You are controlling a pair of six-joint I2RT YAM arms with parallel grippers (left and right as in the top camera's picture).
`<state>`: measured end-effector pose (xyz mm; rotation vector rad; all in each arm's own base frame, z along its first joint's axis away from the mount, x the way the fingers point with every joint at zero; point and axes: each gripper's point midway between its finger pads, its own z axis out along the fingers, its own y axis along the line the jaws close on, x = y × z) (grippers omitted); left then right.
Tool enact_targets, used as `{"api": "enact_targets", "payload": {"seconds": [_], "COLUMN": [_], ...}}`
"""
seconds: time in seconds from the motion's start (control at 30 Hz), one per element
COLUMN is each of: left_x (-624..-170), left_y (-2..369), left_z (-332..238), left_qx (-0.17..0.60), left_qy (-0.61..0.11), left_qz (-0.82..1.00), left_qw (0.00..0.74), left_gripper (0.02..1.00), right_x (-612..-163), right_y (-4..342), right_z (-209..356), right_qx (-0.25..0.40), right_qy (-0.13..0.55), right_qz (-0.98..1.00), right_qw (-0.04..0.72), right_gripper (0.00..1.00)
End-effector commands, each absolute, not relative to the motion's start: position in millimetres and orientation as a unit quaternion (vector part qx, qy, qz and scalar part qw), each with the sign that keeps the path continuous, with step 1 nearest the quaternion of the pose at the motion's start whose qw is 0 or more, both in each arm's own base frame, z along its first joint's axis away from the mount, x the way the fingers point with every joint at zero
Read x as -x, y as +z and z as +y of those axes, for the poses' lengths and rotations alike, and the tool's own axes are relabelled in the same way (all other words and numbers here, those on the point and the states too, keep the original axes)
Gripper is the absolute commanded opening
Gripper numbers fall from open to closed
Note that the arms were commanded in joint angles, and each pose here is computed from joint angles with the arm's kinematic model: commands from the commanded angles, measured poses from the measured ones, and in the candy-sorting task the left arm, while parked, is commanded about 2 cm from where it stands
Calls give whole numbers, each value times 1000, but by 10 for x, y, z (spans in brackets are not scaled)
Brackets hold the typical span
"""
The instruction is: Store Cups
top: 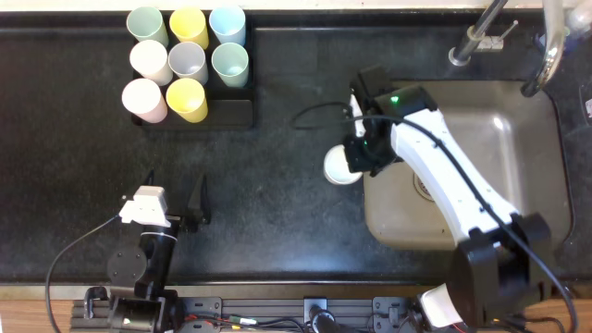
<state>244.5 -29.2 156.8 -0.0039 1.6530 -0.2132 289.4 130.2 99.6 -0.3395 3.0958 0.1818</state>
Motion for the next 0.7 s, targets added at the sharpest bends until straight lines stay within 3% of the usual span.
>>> {"api": "enact_targets", "payload": {"seconds": [0.03,0.17,0.3,0.47,0.7], "left_x": [-2440,-2440,-2440,-2440,-2440], "left_y": [1574,1574,1574,1574,1574], "left_z": [-303,-303,-303,-303,-303], "left_qx": [-8,-8,-8,-8,-8], "left_qy": [-92,-92,-92,-92,-92], "left_qz": [733,733,733,733,733], "left_qw": [674,674,674,674,674], "left_gripper": [1000,1000,1000,1000,1000], "right_x": [-3221,-3457,-3522,-3559,-3766], "right_y": [2006,2798,3185,3138,2542], "right_z": [1687,1878,2192,2580,2983], "right_qx": [130,135,153,179,184], "right_qy": [126,159,186,201,190], "right_qz": [967,939,919,915,934], "right_qw": [178,274,312,301,241], "right_gripper": [40,42,40,42,40]}}
